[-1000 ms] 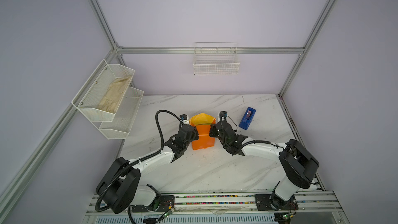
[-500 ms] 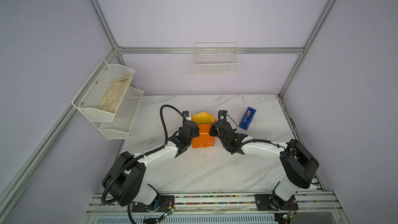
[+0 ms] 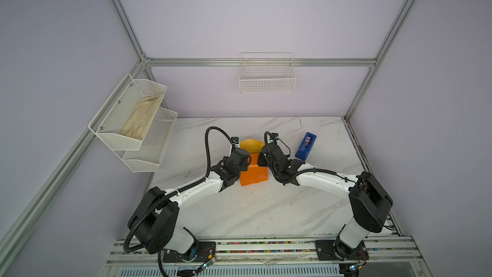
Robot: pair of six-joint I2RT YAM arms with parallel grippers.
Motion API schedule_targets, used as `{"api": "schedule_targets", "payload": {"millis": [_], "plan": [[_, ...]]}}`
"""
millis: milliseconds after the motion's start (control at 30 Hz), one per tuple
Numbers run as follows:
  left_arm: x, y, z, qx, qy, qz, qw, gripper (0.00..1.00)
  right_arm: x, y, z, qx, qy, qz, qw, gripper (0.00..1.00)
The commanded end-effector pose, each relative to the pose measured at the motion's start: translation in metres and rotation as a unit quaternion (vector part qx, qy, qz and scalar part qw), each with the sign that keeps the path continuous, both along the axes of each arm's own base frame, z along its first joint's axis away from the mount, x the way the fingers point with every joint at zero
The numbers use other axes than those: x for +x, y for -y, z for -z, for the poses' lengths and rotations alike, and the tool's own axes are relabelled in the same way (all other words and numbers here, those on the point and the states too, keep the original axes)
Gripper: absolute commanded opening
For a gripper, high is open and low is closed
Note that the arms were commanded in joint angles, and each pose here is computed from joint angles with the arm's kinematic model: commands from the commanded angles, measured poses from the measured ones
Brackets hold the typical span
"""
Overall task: Wrap a gift box in wrapping paper
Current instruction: Fold the wrapping paper for the gift box.
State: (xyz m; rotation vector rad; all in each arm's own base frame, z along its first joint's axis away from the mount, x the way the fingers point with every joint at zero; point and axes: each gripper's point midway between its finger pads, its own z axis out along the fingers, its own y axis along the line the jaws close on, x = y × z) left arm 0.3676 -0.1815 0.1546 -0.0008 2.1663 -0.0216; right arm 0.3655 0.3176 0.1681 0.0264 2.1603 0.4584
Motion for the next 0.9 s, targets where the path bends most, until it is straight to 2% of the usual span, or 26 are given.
{"api": "schedule_targets", "payload": {"millis": [0, 167, 267, 367, 400, 467, 500, 633, 767, 867], "plan": [[0.003, 0.025, -0.028, -0.007, 0.022, 0.027, 0.999, 0.00, 0.000, -0.005, -0.009, 0.000, 0.017, 0.010, 1.000, 0.00], [0.001, 0.026, -0.017, 0.007, 0.026, 0.030, 0.999, 0.00, -0.010, 0.005, 0.006, 0.000, 0.030, 0.022, 0.999, 0.00], [-0.002, 0.027, -0.002, 0.008, 0.013, 0.036, 0.999, 0.00, -0.017, 0.008, 0.023, 0.004, 0.017, 0.021, 1.000, 0.00], [-0.006, 0.024, 0.008, 0.003, 0.000, 0.027, 1.000, 0.00, -0.018, 0.007, 0.022, 0.003, 0.007, 0.019, 1.000, 0.01], [-0.007, 0.022, 0.010, 0.003, -0.002, 0.024, 1.000, 0.00, -0.019, 0.006, 0.017, 0.005, 0.003, 0.015, 1.000, 0.04], [-0.008, 0.020, 0.011, 0.004, -0.003, 0.018, 1.000, 0.00, -0.020, 0.008, -0.004, -0.001, 0.007, 0.014, 1.000, 0.22], [-0.008, 0.019, 0.011, 0.006, -0.004, 0.017, 1.000, 0.00, -0.021, 0.009, -0.014, 0.002, 0.009, 0.013, 1.000, 0.27], [-0.007, 0.015, 0.011, 0.016, -0.008, 0.004, 1.000, 0.00, -0.031, 0.012, -0.054, 0.019, 0.015, -0.006, 1.000, 0.40], [-0.007, 0.016, 0.013, 0.013, -0.012, 0.003, 1.000, 0.00, -0.038, 0.010, -0.084, 0.036, 0.011, -0.025, 0.999, 0.42], [-0.008, 0.016, 0.014, 0.011, -0.013, 0.002, 1.000, 0.00, -0.048, -0.009, -0.091, 0.088, -0.013, -0.059, 0.994, 0.30]]}}
